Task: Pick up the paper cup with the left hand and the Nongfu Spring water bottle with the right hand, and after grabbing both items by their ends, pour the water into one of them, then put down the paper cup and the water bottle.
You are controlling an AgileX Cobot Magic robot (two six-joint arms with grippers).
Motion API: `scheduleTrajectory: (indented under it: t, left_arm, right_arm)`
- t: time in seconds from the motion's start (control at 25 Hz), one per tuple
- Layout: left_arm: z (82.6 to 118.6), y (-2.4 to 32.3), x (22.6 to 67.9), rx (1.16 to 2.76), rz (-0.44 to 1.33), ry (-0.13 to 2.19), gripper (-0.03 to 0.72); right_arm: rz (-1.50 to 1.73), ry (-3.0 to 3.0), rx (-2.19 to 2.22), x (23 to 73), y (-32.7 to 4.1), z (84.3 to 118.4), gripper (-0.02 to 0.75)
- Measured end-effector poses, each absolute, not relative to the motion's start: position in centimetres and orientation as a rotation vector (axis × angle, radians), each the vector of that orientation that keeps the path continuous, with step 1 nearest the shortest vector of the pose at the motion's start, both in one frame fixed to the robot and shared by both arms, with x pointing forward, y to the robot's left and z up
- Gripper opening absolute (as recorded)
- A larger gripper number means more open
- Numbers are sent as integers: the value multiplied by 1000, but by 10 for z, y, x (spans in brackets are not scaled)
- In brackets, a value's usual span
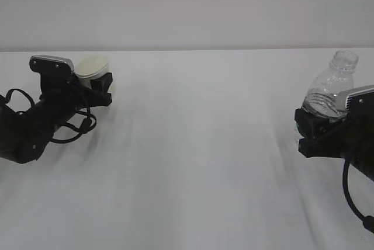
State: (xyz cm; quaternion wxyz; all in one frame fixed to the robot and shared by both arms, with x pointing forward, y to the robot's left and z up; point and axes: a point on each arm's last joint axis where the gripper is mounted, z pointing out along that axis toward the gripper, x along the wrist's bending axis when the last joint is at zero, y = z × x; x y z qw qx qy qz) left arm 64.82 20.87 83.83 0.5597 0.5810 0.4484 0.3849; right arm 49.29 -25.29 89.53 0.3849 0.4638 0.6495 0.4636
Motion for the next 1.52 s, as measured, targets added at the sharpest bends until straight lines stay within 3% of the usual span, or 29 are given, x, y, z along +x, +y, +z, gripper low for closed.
scheduleTrajectory:
  t: [0.2, 0.4, 0.6, 0.92, 1.52]
  left_arm:
    - [862, 201, 630, 1442, 853, 922, 465]
    - [876, 184, 611, 1494, 688, 798, 458]
    - [875, 163, 598, 1559, 524, 681, 449]
    - [873, 118, 572, 1630, 346, 524, 448]
    - [872, 59, 530, 1657, 103, 426, 447]
  right_arm:
    - [1181, 1655, 1182, 493, -253, 895, 420]
    - [1181, 1655, 1182, 493, -253, 895, 420]
    - [1187, 1656, 1172, 493, -252, 897, 420]
    - [1245, 1589, 1089, 490, -251, 926, 420]
    - [1202, 1626, 1139, 475, -255, 958, 420]
